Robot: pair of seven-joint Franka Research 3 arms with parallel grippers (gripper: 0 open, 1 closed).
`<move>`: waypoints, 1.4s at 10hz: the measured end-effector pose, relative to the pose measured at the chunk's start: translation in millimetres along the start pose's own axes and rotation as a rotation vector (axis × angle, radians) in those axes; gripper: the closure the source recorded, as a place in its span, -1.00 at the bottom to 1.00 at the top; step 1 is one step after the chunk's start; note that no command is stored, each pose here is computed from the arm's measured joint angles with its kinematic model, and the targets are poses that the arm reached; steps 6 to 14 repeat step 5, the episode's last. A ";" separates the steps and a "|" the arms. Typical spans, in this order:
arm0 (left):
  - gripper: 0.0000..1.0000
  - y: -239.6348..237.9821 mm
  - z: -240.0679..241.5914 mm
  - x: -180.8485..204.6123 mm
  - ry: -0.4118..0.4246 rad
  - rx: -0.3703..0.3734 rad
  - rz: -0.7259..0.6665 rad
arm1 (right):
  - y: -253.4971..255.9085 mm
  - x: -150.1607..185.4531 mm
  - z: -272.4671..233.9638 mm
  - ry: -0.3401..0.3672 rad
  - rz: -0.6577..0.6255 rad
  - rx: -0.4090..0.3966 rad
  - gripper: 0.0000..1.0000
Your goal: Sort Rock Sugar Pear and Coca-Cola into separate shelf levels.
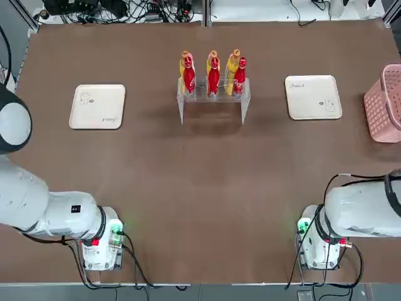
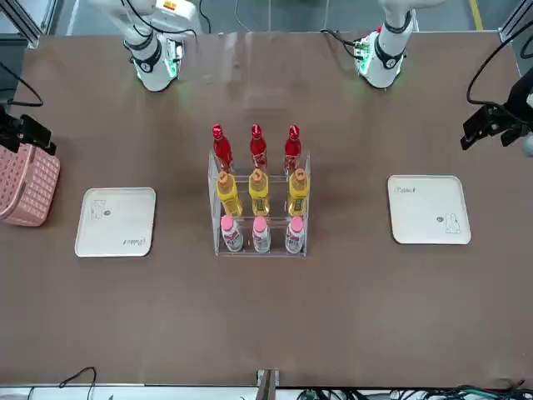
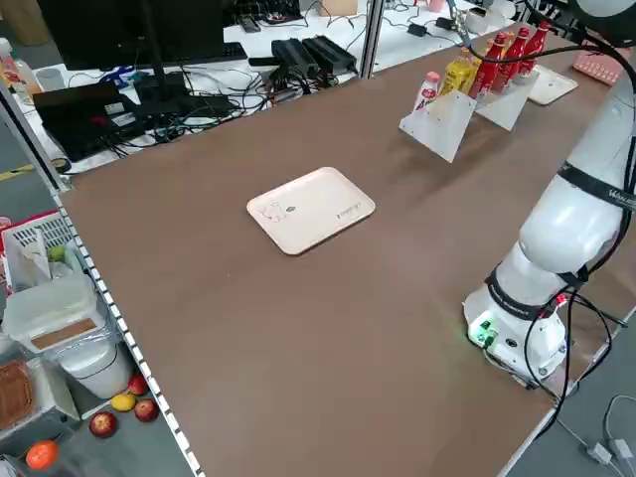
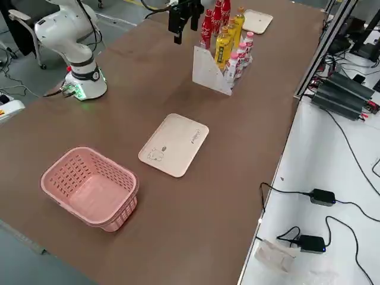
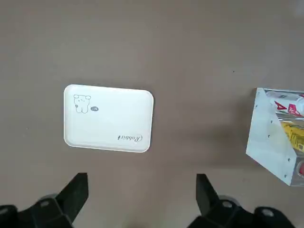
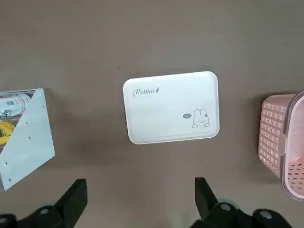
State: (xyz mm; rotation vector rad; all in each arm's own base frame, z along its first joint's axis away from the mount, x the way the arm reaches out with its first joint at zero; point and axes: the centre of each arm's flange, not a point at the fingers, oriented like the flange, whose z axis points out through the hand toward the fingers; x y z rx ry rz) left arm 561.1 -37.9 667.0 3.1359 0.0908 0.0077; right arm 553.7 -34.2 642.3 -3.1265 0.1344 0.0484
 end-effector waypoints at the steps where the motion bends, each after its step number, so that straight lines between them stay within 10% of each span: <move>1: -1.00 -0.4 0.0 0.1 0.000 0.000 -0.001 | 0.7 0.4 0.7 0.002 0.002 0.000 -1.00; 14: -1.00 6.4 0.0 -0.9 0.000 -0.001 0.025 | -4.2 1.0 2.2 0.004 -0.006 0.000 -1.00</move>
